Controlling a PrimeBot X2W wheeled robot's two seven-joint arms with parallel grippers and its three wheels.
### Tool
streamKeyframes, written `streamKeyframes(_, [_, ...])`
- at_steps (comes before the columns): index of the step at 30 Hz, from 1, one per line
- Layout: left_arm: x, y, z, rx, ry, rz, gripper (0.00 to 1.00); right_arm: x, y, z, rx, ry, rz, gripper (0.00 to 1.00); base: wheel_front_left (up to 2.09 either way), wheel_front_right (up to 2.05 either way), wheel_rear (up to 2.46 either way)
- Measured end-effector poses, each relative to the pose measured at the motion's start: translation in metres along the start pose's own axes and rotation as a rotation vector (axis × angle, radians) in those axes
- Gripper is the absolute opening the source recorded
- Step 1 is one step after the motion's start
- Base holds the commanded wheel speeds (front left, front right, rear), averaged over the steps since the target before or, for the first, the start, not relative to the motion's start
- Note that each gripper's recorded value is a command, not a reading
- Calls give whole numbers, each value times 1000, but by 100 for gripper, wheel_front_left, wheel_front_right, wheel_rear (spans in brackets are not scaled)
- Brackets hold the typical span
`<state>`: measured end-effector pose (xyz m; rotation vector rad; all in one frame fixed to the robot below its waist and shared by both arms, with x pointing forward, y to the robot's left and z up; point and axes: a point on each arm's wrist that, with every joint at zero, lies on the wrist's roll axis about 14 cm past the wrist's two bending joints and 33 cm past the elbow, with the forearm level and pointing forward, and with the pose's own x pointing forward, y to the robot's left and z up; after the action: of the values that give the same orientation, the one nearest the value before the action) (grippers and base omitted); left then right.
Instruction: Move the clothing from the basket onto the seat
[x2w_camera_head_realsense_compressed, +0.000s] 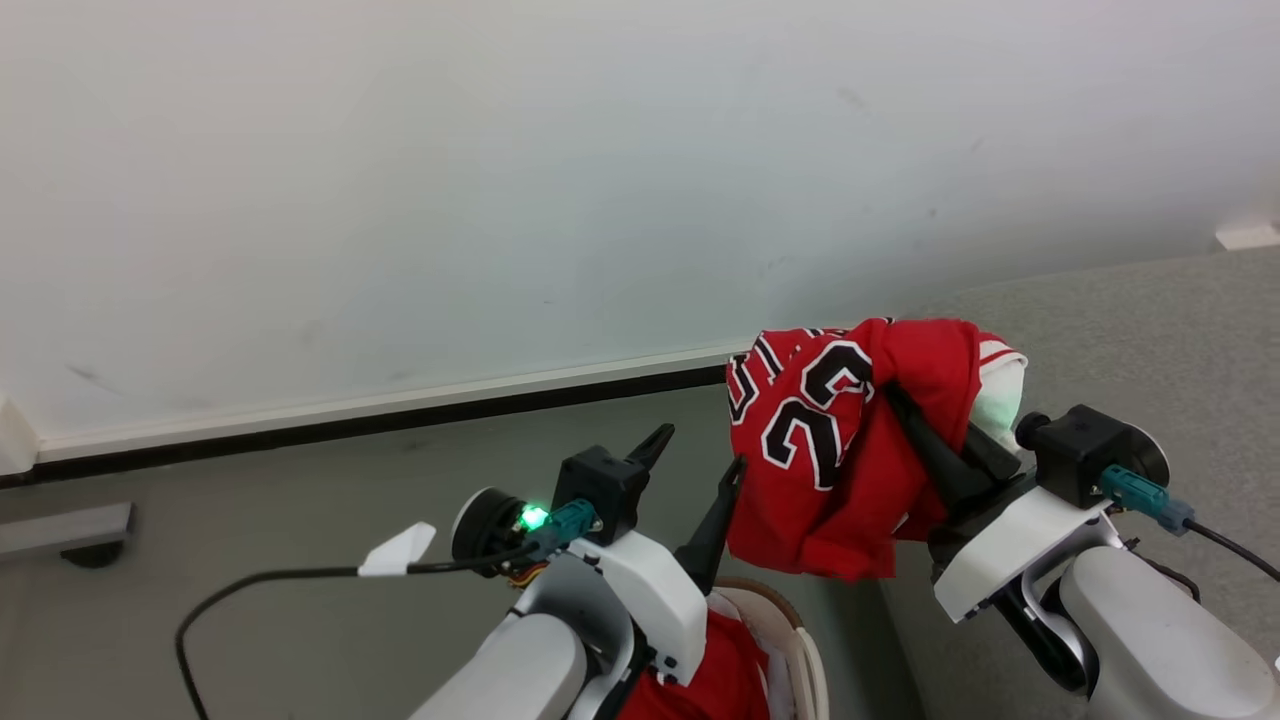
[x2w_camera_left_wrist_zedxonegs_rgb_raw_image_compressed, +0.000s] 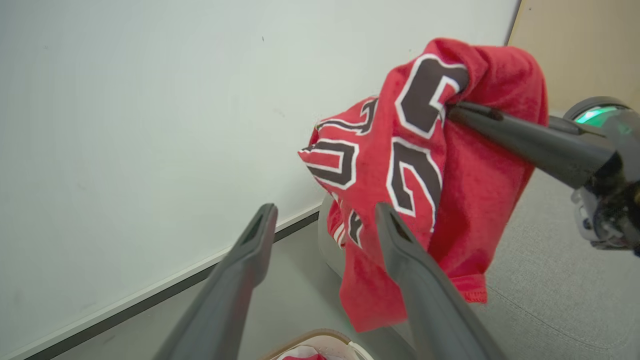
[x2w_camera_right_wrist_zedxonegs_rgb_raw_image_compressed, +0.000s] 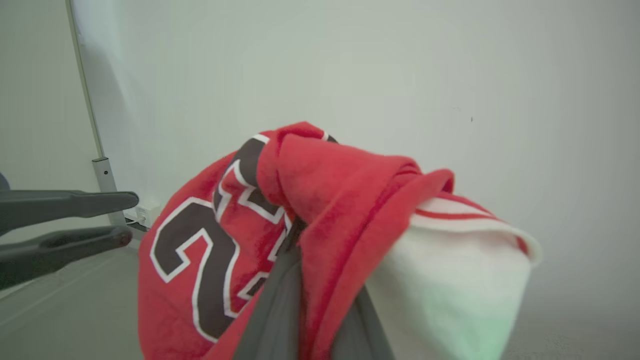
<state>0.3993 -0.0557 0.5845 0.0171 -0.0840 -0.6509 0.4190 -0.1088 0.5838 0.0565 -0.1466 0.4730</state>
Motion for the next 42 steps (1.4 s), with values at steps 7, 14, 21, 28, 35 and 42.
streamKeyframes(7, [10,-25,-5,-14,7,-71,100,-19,-25,6,-14,-9,-76,0,0,0,0])
streamKeyframes(14, [21,-55,-8,-32,7,-159,100,-50,-60,10,-40,-6,-183,0,0,0,0])
streamKeyframes(21, [31,-88,-15,-57,21,-262,100,-87,-95,14,-63,1,-303,0,0,0,0])
streamKeyframes(28, [36,-114,-20,-79,29,-342,100,-113,-117,14,-69,8,-389,0,0,0,0])
streamKeyframes(35, [49,-120,-28,-102,34,-388,100,-113,-143,12,-82,23,-444,0,0,0,0])
streamKeyframes(42, [77,-107,-49,-107,48,-413,100,-84,-191,11,-154,58,-485,0,0,0,0])
